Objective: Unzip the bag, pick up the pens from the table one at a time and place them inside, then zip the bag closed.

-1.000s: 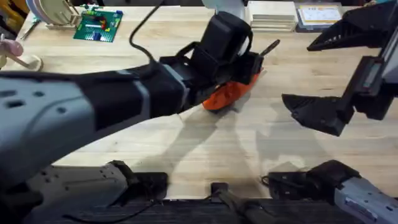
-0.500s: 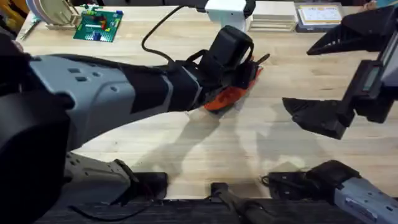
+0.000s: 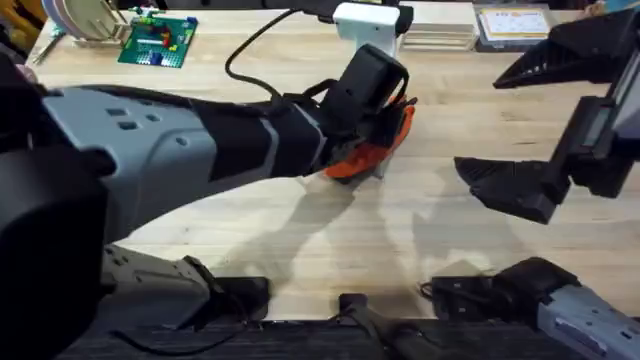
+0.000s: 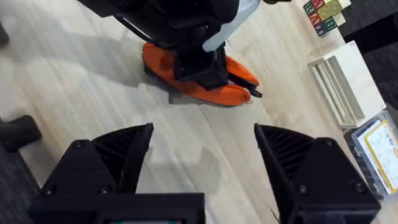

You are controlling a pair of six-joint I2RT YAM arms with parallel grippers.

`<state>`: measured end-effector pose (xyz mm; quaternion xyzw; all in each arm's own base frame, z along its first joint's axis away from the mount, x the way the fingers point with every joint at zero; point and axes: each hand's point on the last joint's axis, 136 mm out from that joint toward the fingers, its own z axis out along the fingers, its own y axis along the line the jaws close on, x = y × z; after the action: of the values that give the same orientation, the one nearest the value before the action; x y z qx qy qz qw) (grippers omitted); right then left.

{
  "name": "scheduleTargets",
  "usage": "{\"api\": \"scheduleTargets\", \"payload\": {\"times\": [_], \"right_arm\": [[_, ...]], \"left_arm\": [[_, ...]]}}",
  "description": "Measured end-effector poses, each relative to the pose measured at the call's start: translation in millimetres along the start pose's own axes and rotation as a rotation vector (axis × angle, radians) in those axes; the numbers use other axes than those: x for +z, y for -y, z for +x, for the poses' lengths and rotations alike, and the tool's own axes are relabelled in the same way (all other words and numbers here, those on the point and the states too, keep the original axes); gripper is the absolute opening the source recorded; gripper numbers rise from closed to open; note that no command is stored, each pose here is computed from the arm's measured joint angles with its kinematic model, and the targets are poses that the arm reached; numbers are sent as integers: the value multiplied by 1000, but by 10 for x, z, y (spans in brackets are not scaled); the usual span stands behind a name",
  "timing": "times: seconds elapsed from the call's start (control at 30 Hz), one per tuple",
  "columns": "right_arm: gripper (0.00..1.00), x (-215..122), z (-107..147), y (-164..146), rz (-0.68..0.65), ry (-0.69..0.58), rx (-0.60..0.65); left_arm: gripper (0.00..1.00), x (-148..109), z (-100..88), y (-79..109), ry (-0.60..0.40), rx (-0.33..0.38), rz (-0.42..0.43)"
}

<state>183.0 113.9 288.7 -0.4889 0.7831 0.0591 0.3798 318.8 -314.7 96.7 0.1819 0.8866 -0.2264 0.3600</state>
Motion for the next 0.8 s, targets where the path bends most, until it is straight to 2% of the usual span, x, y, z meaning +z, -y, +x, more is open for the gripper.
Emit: {"api": "scheduleTargets", "payload": {"times": [0.2,0.53,0.67,0.8], "right_arm": [[996,-1,0,0,0,0,0],[994,0,1,0,0,0,1],[995,0,1,-1,0,0,0],[995,0,1,-1,0,0,0]], "left_arm": [[43,-3,-26,-2,11,18,-3],[43,-119,-161,48,54,118,10],[43,-116,-151,44,53,138,9],[43,-121,-217,70,82,149,18]]}}
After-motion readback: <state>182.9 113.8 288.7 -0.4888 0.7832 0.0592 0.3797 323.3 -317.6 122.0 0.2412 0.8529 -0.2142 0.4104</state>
